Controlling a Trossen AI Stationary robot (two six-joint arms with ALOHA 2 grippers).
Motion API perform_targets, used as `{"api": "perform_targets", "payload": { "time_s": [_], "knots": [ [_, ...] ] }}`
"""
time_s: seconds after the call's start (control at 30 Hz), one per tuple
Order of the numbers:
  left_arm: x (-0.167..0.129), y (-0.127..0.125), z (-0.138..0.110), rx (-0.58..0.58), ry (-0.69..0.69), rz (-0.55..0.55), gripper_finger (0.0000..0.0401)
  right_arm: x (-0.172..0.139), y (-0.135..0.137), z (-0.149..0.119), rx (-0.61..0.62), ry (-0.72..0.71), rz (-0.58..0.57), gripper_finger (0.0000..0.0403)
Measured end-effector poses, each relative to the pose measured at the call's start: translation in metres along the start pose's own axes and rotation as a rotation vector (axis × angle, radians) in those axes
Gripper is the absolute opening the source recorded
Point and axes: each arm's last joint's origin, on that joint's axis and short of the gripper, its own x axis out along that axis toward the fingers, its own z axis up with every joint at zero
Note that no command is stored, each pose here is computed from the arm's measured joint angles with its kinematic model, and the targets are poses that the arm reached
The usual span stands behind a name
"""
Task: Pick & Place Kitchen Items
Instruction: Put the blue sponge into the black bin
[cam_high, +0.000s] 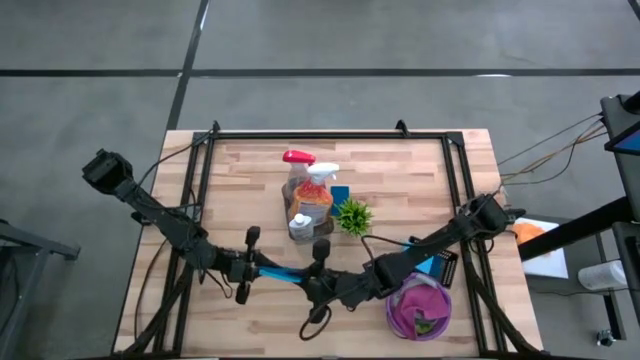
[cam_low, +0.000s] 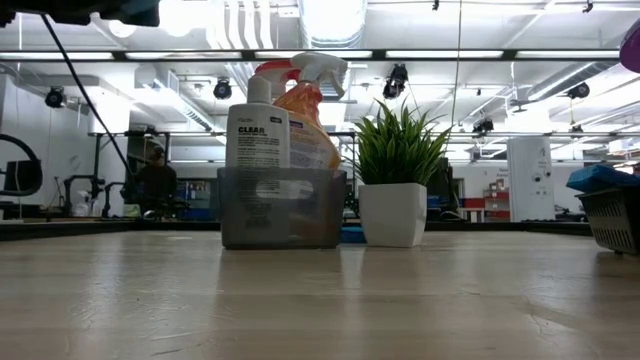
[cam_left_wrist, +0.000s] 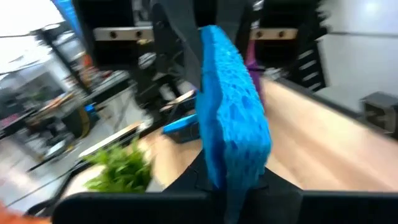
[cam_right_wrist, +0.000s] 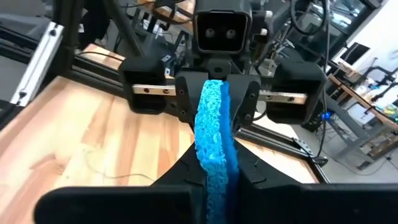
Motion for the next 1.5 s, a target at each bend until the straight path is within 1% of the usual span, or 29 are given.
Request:
{"api": "perform_targets", "payload": {
  "time_s": [0.07, 0.13, 0.3, 0.4, 0.47, 0.53, 0.6, 0.7, 0.8, 0.9, 1.0, 1.13, 1.3, 1.43, 1.5],
  "knots": [
    [0.0, -0.002, 0.0, 0.002, -0.02, -0.055, 0.0032, -0.002, 0.004, 0.0, -0.008, 0.0, 0.011, 0.0021],
    [0.0, -0.003, 0.0, 0.005, -0.025, -0.083, 0.0055, -0.005, 0.006, -0.002, -0.014, 0.01, 0.02, 0.002],
    [0.0, -0.003, 0.0, -0.029, -0.024, -0.082, 0.0107, -0.007, 0.01, -0.011, -0.009, 0.039, 0.032, 0.0019],
    [-0.001, -0.003, 0.002, -0.022, -0.034, -0.082, 0.0132, -0.009, 0.014, -0.014, 0.005, 0.013, 0.039, 0.0019],
    [-0.002, -0.002, 0.003, -0.022, -0.042, -0.082, 0.0144, -0.012, 0.02, -0.016, 0.019, -0.047, 0.078, 0.0019],
    [-0.003, 0.0, 0.006, -0.032, -0.056, -0.081, 0.0154, -0.015, 0.023, -0.02, 0.043, -0.141, 0.137, 0.0019],
    [-0.005, 0.002, 0.007, -0.026, -0.063, -0.077, 0.0159, -0.018, 0.024, -0.028, 0.067, -0.246, 0.188, 0.0018],
    [-0.008, 0.003, 0.006, -0.004, -0.038, -0.083, 0.0162, -0.028, 0.022, -0.042, 0.07, -0.375, 0.239, 0.0018],
    [-0.01, 0.003, 0.003, 0.013, 0.004, -0.096, 0.0162, -0.048, 0.012, -0.043, 0.085, -0.5, 0.31, 0.0018],
    [-0.01, 0.001, -0.003, 0.018, 0.056, -0.117, 0.0162, -0.073, -0.007, -0.043, 0.094, -0.546, 0.312, 0.0018],
    [-0.011, 0.0, -0.006, 0.024, 0.081, -0.133, 0.0162, -0.093, -0.025, -0.05, 0.085, -0.503, 0.308, 0.0018],
    [-0.011, -0.001, -0.008, 0.02, 0.103, -0.141, 0.0162, -0.125, -0.051, -0.05, 0.105, -0.405, 0.237, 0.0018],
    [-0.012, -0.003, -0.014, -0.005, 0.162, -0.158, 0.0162, -0.161, -0.08, -0.057, 0.117, -0.203, 0.185, 0.0018],
    [-0.014, -0.005, -0.024, -0.015, 0.198, -0.165, 0.0162, -0.19, -0.104, -0.062, 0.18, -0.021, 0.152, 0.0018],
    [-0.015, -0.005, -0.027, -0.019, 0.191, -0.161, 0.0162, -0.203, -0.116, -0.066, 0.213, 0.084, 0.133, 0.0018]
  ]
}}
